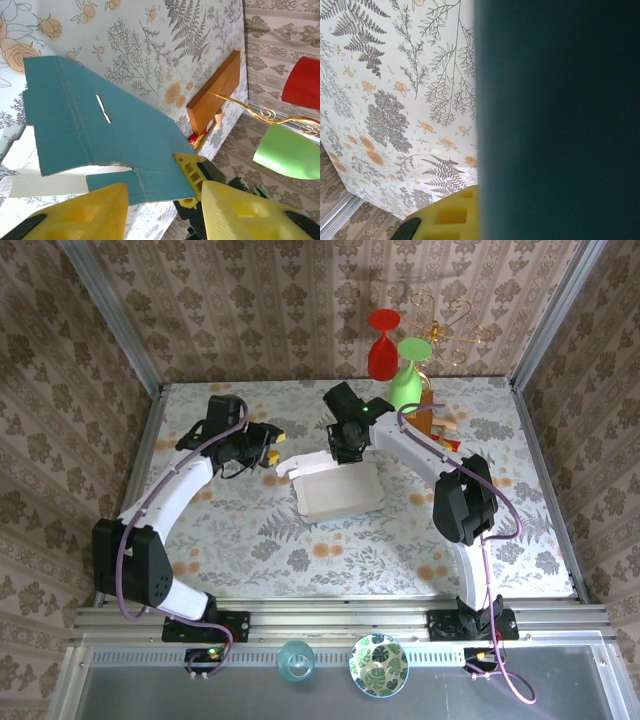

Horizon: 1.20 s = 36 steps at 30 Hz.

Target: Fold the paper box

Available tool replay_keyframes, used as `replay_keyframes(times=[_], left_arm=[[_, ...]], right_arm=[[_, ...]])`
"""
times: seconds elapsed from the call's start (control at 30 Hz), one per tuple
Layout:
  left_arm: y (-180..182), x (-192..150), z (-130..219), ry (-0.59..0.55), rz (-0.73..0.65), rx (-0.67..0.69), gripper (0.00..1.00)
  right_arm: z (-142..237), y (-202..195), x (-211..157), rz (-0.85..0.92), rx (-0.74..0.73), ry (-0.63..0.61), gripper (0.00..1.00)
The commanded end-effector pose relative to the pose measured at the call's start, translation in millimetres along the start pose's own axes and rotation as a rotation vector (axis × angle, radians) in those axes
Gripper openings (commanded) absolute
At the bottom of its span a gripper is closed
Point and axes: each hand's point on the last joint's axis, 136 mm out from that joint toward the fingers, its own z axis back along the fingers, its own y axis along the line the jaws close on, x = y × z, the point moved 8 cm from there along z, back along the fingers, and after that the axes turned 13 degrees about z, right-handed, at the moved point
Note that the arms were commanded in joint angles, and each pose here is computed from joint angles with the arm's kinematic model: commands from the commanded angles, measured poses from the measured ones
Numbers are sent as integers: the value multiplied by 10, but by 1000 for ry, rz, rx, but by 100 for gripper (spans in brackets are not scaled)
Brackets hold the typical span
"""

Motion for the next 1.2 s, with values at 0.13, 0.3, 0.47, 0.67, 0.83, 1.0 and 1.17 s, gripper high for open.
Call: replay_keyframes(times=[0.13, 0.3, 0.47, 0.67, 0.83, 1.0, 1.17], left_arm=[[76, -52, -220, 57, -16, 45, 44], [61, -122, -298, 81, -17, 50, 44], [95, -163, -326, 92, -6, 57, 43], [110, -214, -396, 108, 15, 54, 40], [125, -232, -415, 107, 34, 53, 36], [168, -222, -430, 103, 54, 64, 28], [259, -188, -455, 93, 89, 73, 13]], right_arm=[[107, -2, 32, -24, 15, 3, 0], [72, -20, 32, -28, 12, 8, 0], [59, -24, 46, -31, 15, 8, 0], [37, -24, 40, -33, 15, 15, 0], [36, -27, 40, -32, 18, 16, 0], [43, -35, 41, -33, 20, 16, 0], [32, -38, 47, -33, 23, 19, 0]])
